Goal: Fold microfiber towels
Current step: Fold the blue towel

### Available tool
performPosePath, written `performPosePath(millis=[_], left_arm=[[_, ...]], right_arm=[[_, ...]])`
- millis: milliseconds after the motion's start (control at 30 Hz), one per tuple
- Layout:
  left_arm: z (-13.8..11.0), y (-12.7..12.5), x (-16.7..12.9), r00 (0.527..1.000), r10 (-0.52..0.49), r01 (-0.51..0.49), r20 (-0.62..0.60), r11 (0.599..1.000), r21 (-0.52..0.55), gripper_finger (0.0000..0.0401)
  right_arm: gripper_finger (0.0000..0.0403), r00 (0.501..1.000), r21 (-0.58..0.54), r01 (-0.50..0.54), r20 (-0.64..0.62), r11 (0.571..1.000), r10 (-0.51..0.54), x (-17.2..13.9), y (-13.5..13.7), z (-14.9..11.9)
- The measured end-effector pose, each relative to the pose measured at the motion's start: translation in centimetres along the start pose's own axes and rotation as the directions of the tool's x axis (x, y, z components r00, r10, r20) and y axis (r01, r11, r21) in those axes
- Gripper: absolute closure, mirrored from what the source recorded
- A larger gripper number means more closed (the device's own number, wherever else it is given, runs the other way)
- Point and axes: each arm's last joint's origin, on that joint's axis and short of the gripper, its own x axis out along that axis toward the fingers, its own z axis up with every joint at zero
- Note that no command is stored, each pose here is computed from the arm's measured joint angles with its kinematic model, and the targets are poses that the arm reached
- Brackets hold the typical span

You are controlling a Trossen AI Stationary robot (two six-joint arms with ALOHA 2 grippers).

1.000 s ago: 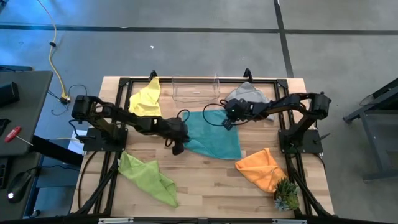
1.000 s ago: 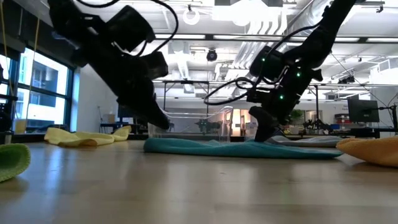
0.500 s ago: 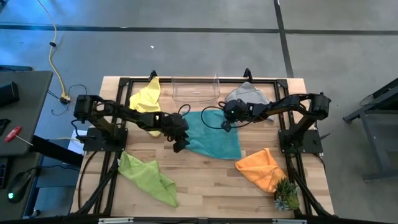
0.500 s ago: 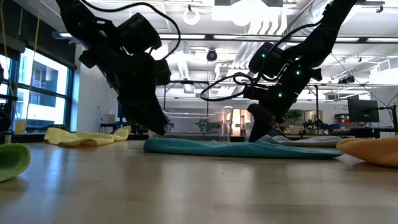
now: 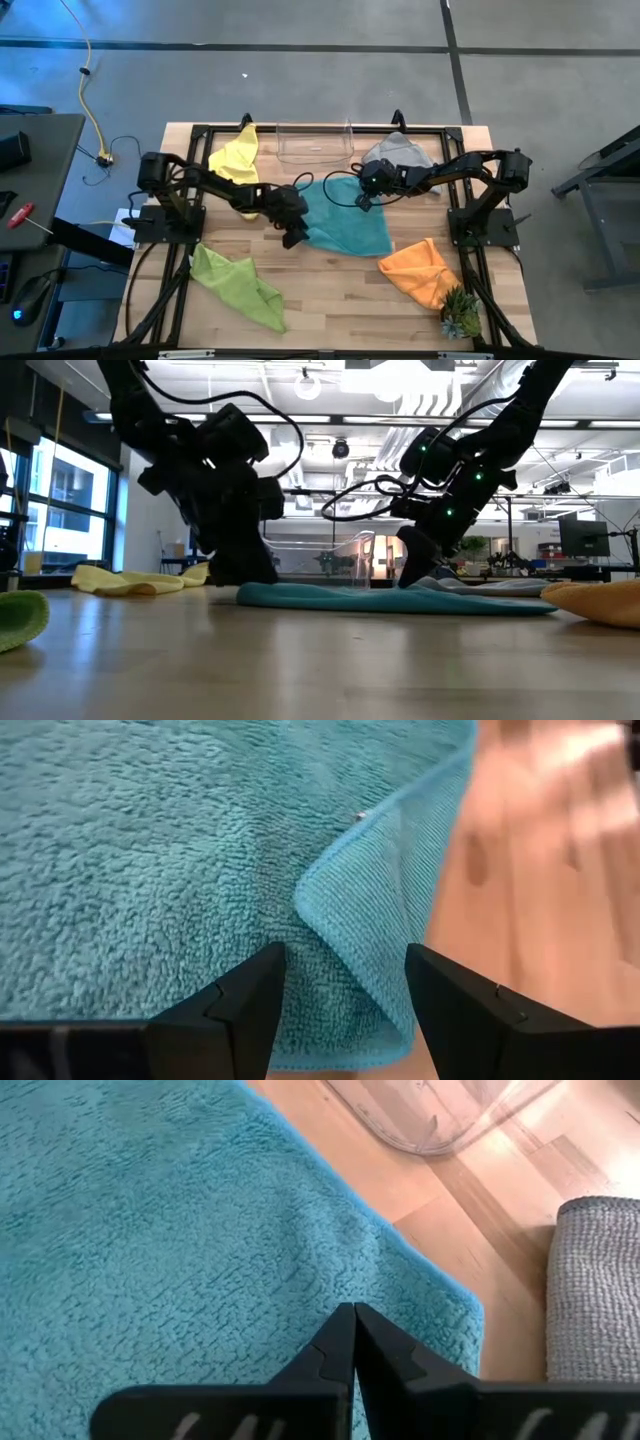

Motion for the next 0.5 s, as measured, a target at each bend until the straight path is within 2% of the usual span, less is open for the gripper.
performPosePath(millis=[100, 333, 500], left_arm=[[0.15, -0.21, 0.05, 0.999, -0.043, 0.043, 0.009, 0.999, 0.009, 0.0211], [0.25, -0.08, -0.11, 0.999, -0.038, 0.038, 0.013, 0.999, 0.006, 0.0248], [0.35, 0.48, -0.39, 1.0, -0.02, 0.02, 0.009, 1.0, 0.02, 0.0243]], right_arm=[[0.0403, 1.0, 0.001, -0.001, 0.005, 1.0, 0.001, 0.0, 0.01, 0.06], [0.0403, 1.0, -0.011, -0.001, 0.009, 1.0, 0.001, 0.0, 0.01, 0.1], [0.0403, 1.0, -0.026, 0.003, -0.006, 1.0, -0.003, -0.01, -0.05, -0.02]])
